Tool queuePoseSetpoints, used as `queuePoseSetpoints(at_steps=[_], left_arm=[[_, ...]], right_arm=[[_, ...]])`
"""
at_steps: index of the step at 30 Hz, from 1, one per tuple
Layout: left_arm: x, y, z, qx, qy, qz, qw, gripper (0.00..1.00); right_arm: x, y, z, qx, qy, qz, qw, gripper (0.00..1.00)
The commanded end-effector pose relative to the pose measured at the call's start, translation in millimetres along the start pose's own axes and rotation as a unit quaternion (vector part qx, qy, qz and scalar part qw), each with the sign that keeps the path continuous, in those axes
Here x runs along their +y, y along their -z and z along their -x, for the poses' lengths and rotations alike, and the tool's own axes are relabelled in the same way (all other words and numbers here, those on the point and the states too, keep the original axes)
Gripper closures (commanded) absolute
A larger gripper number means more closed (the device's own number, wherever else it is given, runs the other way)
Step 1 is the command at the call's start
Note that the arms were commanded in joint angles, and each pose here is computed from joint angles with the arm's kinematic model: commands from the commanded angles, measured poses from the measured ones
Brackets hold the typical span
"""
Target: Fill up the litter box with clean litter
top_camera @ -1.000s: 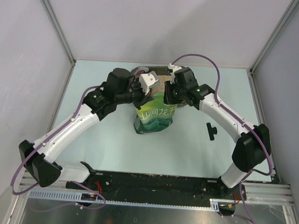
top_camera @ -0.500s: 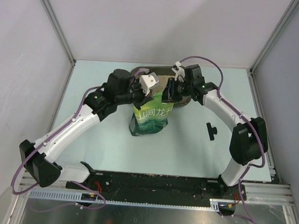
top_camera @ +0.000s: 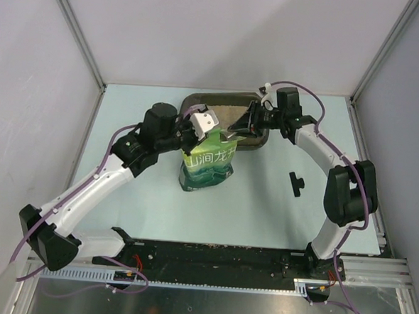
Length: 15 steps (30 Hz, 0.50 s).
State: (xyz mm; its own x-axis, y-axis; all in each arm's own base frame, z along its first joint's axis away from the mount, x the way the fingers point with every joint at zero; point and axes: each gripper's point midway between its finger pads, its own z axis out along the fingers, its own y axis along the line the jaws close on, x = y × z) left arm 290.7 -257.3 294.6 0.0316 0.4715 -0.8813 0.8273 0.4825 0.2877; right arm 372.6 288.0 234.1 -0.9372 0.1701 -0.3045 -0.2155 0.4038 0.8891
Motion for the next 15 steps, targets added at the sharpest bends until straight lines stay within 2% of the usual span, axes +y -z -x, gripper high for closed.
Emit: queuePoseSetpoints(at_steps=[1, 6, 15], left_arm=[[6, 26, 21, -0.031, -0.055, 0.020, 0.998, 1.00], [9, 28, 20, -0.027, -0.081, 0.024, 0.996, 1.00], [10, 29, 24, -0.032, -0.086, 0.025, 0.995, 1.00]], right_arm=[[53, 31, 21, -0.012, -0.003, 0.093, 0.996, 1.00], [51, 54, 35, -0.040, 0.004, 0.085, 0.996, 1.00], [58, 74, 32, -0.054, 0.028, 0.065, 0.996, 1.00]])
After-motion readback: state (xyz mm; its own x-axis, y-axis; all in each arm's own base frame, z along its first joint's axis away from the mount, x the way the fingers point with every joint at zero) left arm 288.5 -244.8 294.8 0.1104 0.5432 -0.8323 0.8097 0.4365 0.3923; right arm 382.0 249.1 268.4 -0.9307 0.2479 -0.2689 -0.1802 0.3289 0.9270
